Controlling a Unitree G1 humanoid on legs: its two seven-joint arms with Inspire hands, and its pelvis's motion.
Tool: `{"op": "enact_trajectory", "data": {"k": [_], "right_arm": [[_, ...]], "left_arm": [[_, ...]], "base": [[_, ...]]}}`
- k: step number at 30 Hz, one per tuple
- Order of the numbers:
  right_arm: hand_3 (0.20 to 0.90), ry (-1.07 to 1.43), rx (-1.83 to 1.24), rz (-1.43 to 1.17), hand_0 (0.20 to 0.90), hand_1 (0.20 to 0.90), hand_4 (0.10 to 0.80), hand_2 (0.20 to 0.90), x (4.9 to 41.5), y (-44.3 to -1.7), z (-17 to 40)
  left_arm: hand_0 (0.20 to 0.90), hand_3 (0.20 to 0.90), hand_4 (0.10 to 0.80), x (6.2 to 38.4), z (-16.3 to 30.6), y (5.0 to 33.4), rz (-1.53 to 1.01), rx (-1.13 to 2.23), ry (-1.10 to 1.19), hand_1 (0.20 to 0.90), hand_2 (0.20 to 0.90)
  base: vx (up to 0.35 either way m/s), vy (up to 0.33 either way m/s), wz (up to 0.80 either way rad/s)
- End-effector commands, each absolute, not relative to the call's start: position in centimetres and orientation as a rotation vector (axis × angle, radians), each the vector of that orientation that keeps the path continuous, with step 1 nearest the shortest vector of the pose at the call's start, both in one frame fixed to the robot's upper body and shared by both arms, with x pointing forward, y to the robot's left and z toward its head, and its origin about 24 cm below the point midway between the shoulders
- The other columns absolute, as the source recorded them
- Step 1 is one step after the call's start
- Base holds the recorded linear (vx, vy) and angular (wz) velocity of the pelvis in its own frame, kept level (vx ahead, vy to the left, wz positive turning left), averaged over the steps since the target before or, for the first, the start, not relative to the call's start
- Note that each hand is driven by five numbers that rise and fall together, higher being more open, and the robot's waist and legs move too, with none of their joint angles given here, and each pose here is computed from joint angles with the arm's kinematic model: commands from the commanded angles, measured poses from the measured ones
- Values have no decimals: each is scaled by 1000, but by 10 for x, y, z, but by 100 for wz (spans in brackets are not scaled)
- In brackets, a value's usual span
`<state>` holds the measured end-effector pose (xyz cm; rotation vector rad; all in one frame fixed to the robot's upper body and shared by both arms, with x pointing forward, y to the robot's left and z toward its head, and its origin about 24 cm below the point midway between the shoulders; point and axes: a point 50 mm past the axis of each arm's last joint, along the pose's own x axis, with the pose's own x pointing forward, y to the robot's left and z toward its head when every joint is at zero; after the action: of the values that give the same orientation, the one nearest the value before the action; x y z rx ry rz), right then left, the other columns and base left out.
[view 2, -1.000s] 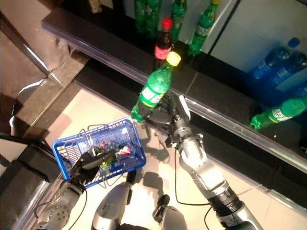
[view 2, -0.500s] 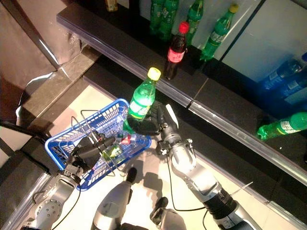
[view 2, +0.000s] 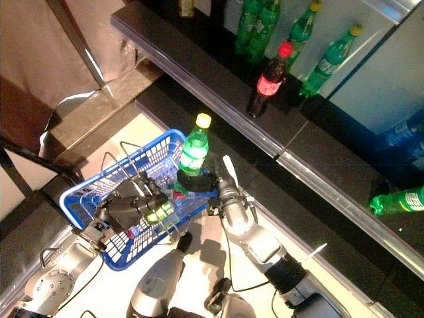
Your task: Pick up the drink and place into the basket.
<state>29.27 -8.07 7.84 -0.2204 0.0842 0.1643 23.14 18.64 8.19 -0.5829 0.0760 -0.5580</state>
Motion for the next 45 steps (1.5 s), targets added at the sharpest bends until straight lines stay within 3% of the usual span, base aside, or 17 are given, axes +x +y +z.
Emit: {"op": "enact_trajectory", "data": {"k": [1, 14, 23, 34, 36, 37, 38, 40, 45], "right_arm": [[200, -91, -162, 254, 300, 300, 100, 300, 289, -34, 105], [200, 162, -169, 270, 300, 300, 100, 300, 279, -18, 44], [200, 523, 179, 463, 300, 300, 100, 300, 251, 14, -2], [200, 828, 687, 382, 300, 300, 100, 300, 247, 4, -39], [343, 859, 732, 327, 422, 422, 243, 422, 249, -2, -46], [513, 863, 743, 309, 568, 568, 413, 568, 250, -4, -47], [546, 865, 753, 296, 596, 596, 446, 596, 251, -5, -48], [900, 861, 803, 242, 900, 900, 800, 900, 254, -10, -50], [900, 812, 828, 179, 900, 900, 800, 900, 261, -15, -45]], "left_arm": [[300, 200, 100, 203, 202, 129, -1242, -642, -584, 300, 300], [300, 200, 100, 191, 207, 123, -1404, -614, -623, 300, 300], [300, 200, 100, 184, 207, 110, -1521, -664, -572, 300, 300], [300, 200, 100, 180, 198, 110, -1577, -712, -490, 300, 300], [300, 200, 100, 180, 198, 109, -1574, -716, -484, 300, 300], [300, 200, 100, 179, 198, 109, -1572, -718, -482, 300, 300], [300, 200, 100, 179, 198, 109, -1569, -719, -481, 300, 300], [300, 200, 100, 180, 199, 111, -1549, -728, -475, 300, 300], [300, 200, 100, 181, 200, 112, -1512, -722, -465, 300, 300]], "base": [[48, 2, 2], [31, 4, 7], [34, -15, 9], [78, -21, 9], [55, 8, 0], [45, 8, 2], [48, 9, 3], [63, 0, 2], [52, -28, -1]]}}
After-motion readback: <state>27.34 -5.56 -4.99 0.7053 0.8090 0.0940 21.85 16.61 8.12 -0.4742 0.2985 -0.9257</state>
